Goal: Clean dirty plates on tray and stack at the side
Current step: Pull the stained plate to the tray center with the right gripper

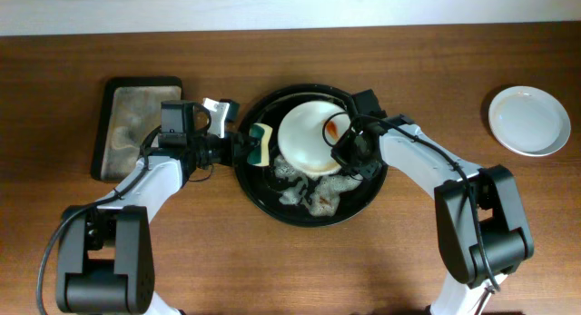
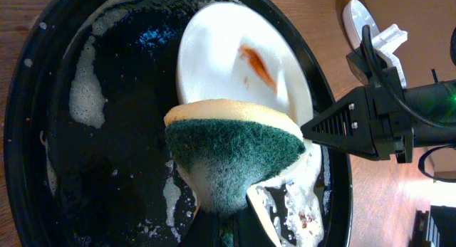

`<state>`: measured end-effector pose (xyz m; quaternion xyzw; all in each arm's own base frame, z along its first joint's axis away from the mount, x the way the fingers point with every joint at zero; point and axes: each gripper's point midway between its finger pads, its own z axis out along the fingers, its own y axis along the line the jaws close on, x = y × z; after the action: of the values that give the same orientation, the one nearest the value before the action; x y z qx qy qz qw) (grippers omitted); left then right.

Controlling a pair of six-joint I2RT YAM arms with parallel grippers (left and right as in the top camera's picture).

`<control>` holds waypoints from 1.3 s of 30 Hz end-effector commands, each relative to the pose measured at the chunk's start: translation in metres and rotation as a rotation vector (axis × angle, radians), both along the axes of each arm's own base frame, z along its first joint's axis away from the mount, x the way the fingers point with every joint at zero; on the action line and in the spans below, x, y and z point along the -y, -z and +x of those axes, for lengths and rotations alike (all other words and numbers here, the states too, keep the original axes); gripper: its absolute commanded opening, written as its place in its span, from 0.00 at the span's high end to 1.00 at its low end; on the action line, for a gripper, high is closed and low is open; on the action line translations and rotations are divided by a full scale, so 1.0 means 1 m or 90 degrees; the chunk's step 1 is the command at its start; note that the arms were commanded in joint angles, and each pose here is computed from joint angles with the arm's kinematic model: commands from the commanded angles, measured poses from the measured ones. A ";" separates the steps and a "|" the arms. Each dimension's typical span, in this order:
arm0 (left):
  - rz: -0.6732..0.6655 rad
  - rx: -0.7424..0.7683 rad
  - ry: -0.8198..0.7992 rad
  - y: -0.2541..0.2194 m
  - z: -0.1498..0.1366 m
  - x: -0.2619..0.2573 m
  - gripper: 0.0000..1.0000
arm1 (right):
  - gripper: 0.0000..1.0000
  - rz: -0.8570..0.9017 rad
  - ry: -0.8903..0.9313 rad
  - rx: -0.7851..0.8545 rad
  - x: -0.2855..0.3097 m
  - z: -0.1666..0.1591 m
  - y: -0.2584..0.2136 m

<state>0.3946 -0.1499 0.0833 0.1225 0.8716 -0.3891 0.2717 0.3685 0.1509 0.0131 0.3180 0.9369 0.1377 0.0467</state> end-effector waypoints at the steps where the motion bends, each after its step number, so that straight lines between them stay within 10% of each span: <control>1: -0.013 -0.009 0.008 0.001 -0.004 0.004 1.00 | 0.96 -0.049 -0.073 0.007 0.012 -0.003 0.007; 10: -0.013 -0.009 0.008 0.001 -0.004 0.004 1.00 | 0.95 -0.114 -0.289 0.095 0.045 0.027 -0.008; 18: -0.017 -0.009 0.012 0.000 -0.005 0.004 1.00 | 0.60 -0.102 -0.390 0.204 0.046 0.066 -0.043; 23: -0.018 -0.009 0.013 0.000 -0.005 0.005 1.00 | 0.60 0.117 -0.301 0.091 0.003 0.024 -0.064; 39: -0.023 -0.008 0.016 -0.001 -0.005 0.006 1.00 | 0.62 0.023 -0.057 -0.086 -0.020 -0.036 -0.006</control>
<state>0.3937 -0.1511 0.0843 0.1242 0.8695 -0.3939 0.2708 0.3308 0.1790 0.0239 0.2464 0.9559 0.1547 -0.0399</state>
